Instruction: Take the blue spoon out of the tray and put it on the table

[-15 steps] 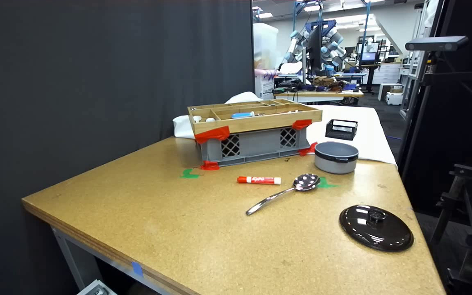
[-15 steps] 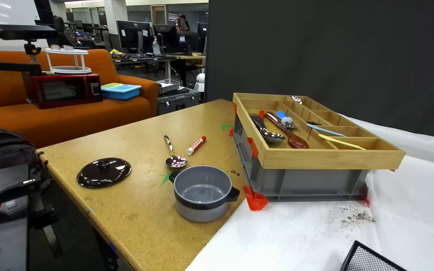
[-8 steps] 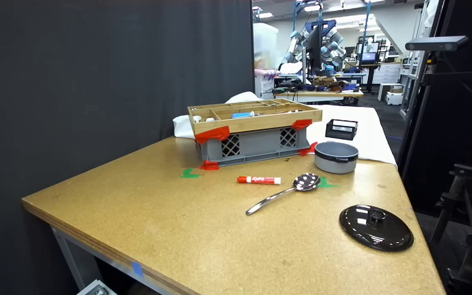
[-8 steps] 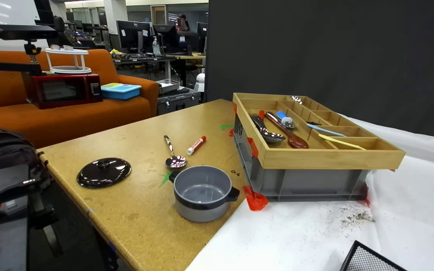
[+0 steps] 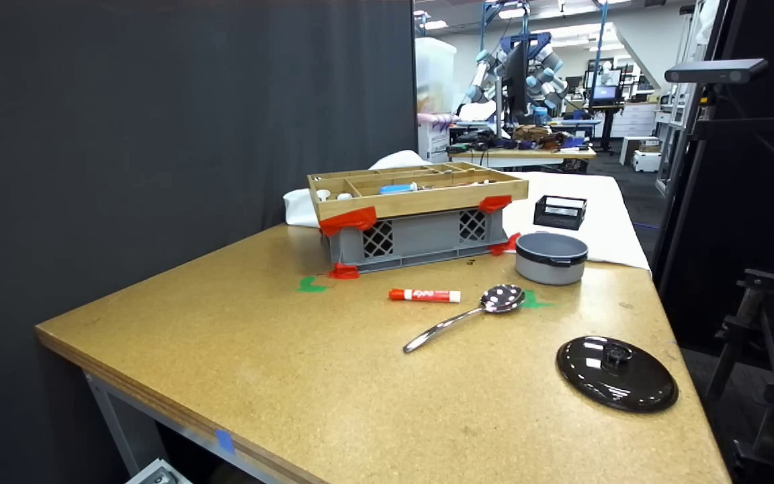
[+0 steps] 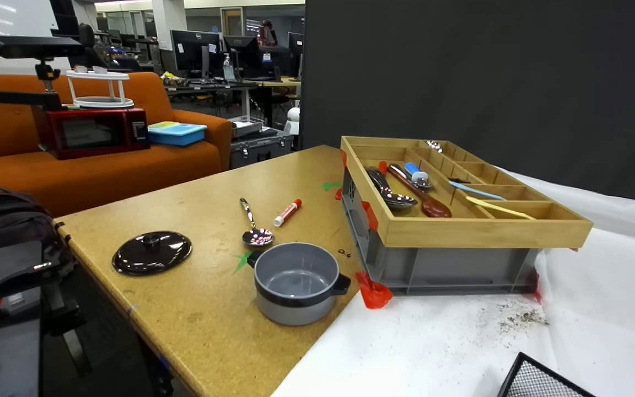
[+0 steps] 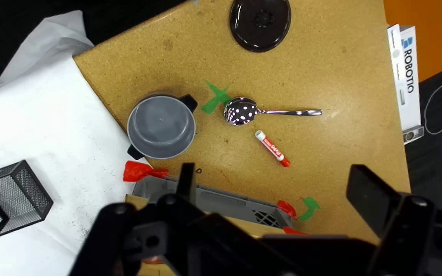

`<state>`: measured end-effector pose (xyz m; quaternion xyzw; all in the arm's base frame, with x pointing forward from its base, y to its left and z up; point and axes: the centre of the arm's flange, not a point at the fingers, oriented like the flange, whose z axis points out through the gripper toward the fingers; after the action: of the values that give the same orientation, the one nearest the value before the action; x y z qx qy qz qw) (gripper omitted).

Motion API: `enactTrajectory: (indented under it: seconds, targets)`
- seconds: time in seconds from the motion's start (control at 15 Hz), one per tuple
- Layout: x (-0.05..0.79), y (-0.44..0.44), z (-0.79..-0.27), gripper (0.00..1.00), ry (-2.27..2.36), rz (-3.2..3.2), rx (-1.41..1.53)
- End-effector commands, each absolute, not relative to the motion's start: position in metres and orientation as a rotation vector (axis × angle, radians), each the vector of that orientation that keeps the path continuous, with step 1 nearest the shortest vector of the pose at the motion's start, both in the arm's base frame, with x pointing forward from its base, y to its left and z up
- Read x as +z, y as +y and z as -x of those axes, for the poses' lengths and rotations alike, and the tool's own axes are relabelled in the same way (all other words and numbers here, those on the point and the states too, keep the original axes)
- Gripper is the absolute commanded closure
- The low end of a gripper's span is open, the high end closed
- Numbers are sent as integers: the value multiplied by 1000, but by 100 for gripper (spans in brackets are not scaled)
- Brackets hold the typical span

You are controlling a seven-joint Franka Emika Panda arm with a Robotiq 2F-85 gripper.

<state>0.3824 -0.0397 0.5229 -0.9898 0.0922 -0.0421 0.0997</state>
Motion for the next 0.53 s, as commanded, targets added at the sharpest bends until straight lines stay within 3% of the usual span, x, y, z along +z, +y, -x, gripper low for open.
enactTrajectory:
  seconds: [0.0, 0.47]
  targets:
    - [530, -35, -409, 0, 218, 2991, -130]
    - [526, -5, -489, 0, 80, 3186, -164]
